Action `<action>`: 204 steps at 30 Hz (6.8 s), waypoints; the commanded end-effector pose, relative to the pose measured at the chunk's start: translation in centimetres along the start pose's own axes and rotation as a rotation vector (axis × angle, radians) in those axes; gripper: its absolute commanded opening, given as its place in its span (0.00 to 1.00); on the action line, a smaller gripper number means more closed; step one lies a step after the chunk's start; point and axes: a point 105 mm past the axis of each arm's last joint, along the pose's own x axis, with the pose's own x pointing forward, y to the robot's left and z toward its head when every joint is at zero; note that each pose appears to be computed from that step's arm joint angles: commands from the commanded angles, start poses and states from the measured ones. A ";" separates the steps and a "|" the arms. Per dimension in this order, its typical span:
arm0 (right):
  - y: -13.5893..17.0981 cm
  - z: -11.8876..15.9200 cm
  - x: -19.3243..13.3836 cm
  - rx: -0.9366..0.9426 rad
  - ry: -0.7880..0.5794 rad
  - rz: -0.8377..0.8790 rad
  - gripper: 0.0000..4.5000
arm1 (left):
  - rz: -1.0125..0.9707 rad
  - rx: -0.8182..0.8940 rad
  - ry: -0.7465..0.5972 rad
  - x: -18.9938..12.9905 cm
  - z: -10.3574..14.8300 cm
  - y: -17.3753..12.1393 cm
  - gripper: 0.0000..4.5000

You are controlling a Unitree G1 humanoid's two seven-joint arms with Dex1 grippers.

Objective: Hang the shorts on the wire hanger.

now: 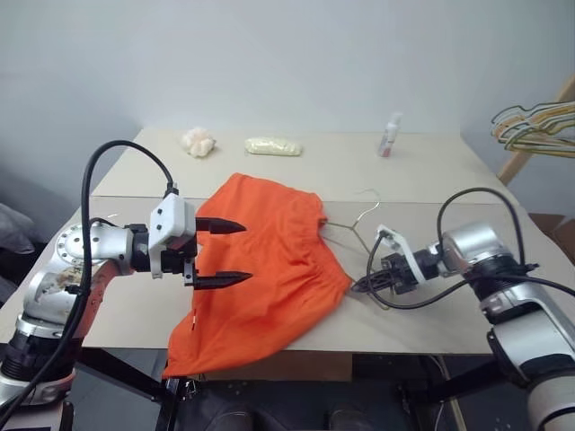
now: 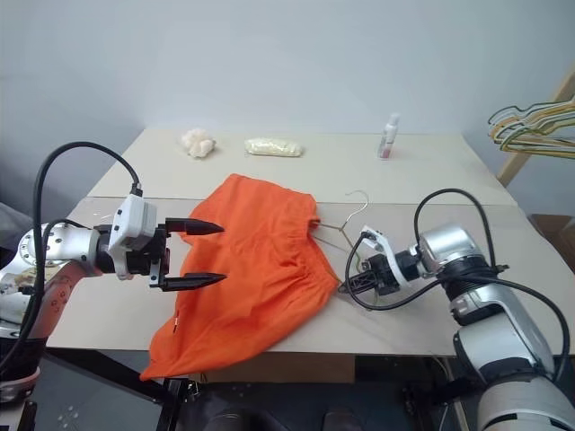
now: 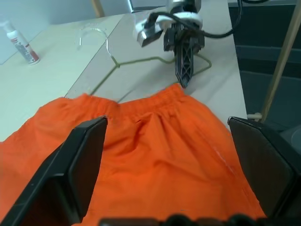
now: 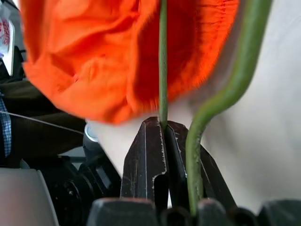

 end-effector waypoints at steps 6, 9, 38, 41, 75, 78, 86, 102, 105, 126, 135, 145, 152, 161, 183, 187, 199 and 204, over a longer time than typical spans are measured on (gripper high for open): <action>1.0 3.0 -0.8 -0.005 -0.083 0.026 0.00 | 0.031 0.058 0.005 -0.7 0.7 0.0 0.99; 0.4 3.8 0.2 0.047 -0.122 -0.005 0.00 | 0.029 0.061 0.002 -0.6 0.8 -0.1 0.99; 11.3 8.1 -1.1 -1.221 -0.293 -0.273 0.00 | 0.014 0.242 0.059 -4.9 5.1 5.0 0.99; 11.2 8.3 -0.6 -1.240 -0.246 -0.302 0.00 | -0.044 0.314 0.137 -6.5 5.7 5.2 0.99; 13.2 9.5 -0.5 -1.274 -0.175 -0.342 0.00 | -0.158 0.336 0.375 -0.4 -1.0 10.1 0.00; 12.6 10.2 -1.3 -1.260 -0.217 -0.431 0.18 | -0.148 0.288 0.349 -0.5 -1.0 10.1 0.00; 11.3 12.0 -10.4 -1.033 -0.569 -0.664 0.78 | -0.088 0.176 0.288 -1.1 -0.8 10.2 0.00; 7.7 5.2 0.5 -0.666 -0.654 -0.358 0.99 | -0.037 0.131 0.265 -0.8 -0.7 11.0 0.00; 7.2 6.4 3.2 -0.578 -0.663 -0.336 0.99 | -0.037 0.130 0.263 -0.8 -0.6 10.9 0.00; 7.2 8.3 4.2 -0.447 -0.740 -0.239 0.01 | -0.019 0.106 0.259 -2.2 -1.0 10.4 0.00; 2.3 7.0 -2.2 -0.386 -0.782 -0.453 0.01 | 0.051 0.017 0.353 -6.7 -3.6 9.1 0.00; 1.4 6.7 -4.2 -0.349 -0.791 -0.481 0.01 | 0.056 0.004 0.448 -8.4 -5.1 8.1 0.00; 1.6 6.5 -5.5 -0.360 -0.815 -0.484 0.01 | 0.187 0.004 0.578 -8.8 -7.4 9.5 0.00; 5.4 7.3 -6.2 -0.510 -0.842 -0.390 0.01 | -0.009 0.056 0.677 -7.9 -9.2 7.2 0.00; 9.9 6.6 -6.2 -0.837 -0.657 -0.436 0.93 | 0.014 0.086 0.477 -1.0 -7.2 9.8 0.00; 10.5 7.5 -5.1 -0.910 -0.496 -0.411 0.93 | 0.009 0.092 0.478 -1.0 -7.1 9.9 0.00; 8.4 11.3 -0.4 -1.128 -0.131 -0.416 0.93 | -0.019 0.126 0.455 -0.7 -6.3 9.5 0.00; 8.6 11.6 1.6 -1.163 -0.025 -0.338 0.93 | -0.034 0.135 0.442 -0.5 -6.2 9.3 0.00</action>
